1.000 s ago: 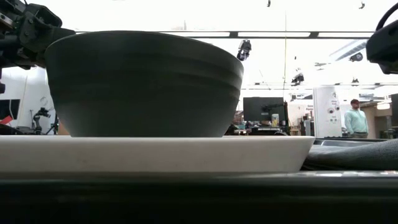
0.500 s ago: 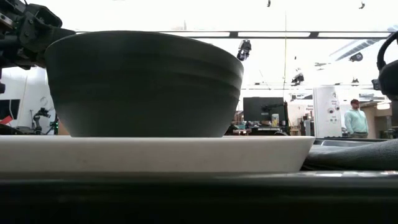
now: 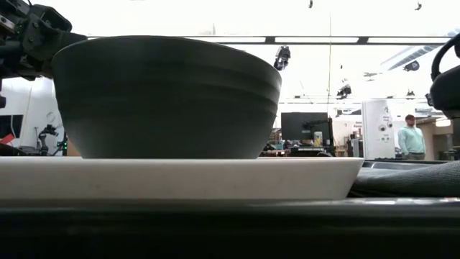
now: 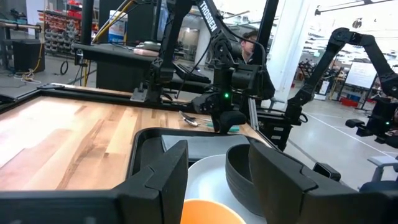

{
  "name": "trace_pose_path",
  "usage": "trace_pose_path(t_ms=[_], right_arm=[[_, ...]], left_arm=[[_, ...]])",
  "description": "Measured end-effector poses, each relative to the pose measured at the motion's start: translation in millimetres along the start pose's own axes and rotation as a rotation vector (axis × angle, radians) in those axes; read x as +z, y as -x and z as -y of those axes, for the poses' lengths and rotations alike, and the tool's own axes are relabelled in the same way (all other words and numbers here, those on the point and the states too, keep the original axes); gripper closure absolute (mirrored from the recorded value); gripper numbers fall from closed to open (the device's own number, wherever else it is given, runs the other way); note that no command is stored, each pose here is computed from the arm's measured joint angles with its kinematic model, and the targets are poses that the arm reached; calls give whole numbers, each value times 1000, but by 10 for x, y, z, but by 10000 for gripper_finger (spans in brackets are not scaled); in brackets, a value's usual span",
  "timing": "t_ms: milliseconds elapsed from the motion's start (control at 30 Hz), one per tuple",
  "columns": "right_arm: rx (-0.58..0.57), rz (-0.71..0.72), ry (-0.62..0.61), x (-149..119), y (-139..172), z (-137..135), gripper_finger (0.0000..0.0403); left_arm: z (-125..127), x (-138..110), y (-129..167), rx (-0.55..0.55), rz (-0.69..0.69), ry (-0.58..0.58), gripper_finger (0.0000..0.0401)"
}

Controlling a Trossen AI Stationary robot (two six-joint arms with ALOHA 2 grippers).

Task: Set up tray
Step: Put the green knife on the gray napkin on the black tray

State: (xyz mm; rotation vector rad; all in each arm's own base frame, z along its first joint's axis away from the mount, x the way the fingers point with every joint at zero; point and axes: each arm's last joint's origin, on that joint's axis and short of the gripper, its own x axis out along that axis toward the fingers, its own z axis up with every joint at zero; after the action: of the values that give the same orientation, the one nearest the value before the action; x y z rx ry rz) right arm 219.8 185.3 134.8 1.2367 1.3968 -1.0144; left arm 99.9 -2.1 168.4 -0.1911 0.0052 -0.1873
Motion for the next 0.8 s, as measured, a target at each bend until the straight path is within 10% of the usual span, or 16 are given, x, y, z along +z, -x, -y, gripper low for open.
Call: trace_pose_path(t_ms=[800], right_arm=[[-1,1,14,3,-2,4,381]], left_arm=[[0,0,0,0,0,0,250]])
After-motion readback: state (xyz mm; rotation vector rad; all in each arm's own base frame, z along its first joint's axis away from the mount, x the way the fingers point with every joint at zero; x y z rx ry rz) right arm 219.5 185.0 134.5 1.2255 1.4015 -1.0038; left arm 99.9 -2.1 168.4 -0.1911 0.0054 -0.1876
